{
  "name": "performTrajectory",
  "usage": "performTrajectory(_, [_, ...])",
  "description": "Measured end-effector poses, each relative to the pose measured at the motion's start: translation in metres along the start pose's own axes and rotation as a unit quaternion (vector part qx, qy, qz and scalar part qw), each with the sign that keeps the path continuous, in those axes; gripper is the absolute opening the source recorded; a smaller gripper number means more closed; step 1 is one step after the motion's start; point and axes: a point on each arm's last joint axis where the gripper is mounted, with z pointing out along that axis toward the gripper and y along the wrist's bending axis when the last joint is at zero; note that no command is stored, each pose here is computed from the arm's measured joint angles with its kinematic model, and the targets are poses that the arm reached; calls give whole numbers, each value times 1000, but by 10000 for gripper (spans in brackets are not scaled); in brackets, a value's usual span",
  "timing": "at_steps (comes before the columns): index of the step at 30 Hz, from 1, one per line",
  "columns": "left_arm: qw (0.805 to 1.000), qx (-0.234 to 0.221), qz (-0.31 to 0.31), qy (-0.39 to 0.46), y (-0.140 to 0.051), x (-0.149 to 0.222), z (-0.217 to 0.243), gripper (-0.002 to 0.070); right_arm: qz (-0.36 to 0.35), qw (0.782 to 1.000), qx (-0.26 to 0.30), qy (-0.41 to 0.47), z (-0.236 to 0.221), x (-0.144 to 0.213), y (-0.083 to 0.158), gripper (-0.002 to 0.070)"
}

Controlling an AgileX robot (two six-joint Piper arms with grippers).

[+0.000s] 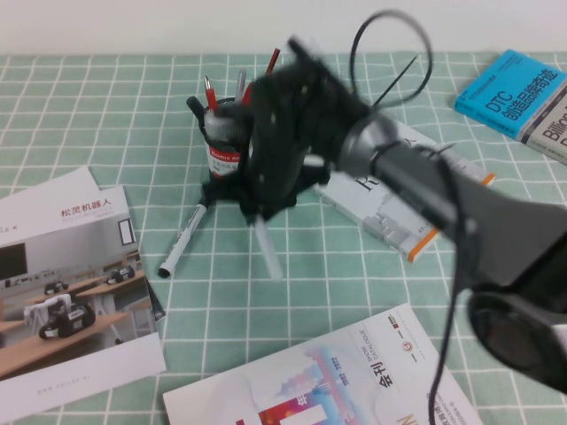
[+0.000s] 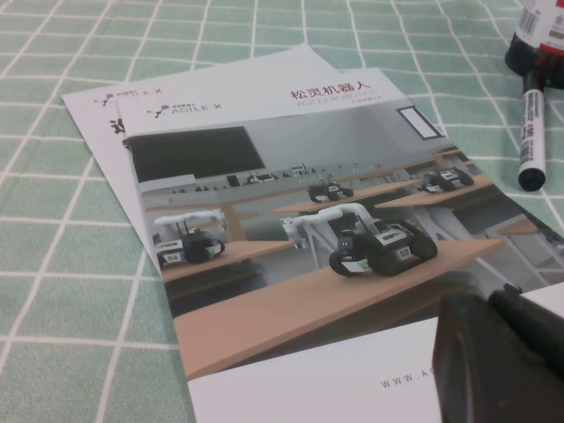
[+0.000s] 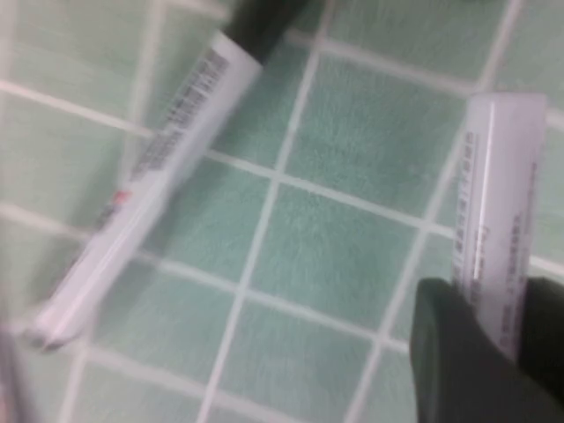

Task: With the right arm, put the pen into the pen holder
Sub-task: Pick up the pen on the table, then place the pen onto the pen holder

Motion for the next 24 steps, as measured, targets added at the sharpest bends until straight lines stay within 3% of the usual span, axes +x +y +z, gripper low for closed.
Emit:
performTrajectory(9, [1000,0,0,0,0,0,0,-6,-34,996,30,-74,-106,5,-13,114])
performTrajectory(16, [1000,0,0,0,0,0,0,-6,-44,986,3,-158,-130,22,-29,113])
performTrajectory(20, [1000,0,0,0,0,0,0,-6,-39,964,-39,-261,-124,29,-45,113])
performTrajectory(24, [1000,0,0,0,0,0,0,-6,-44,927,-81,-363,-105,42,-57,113])
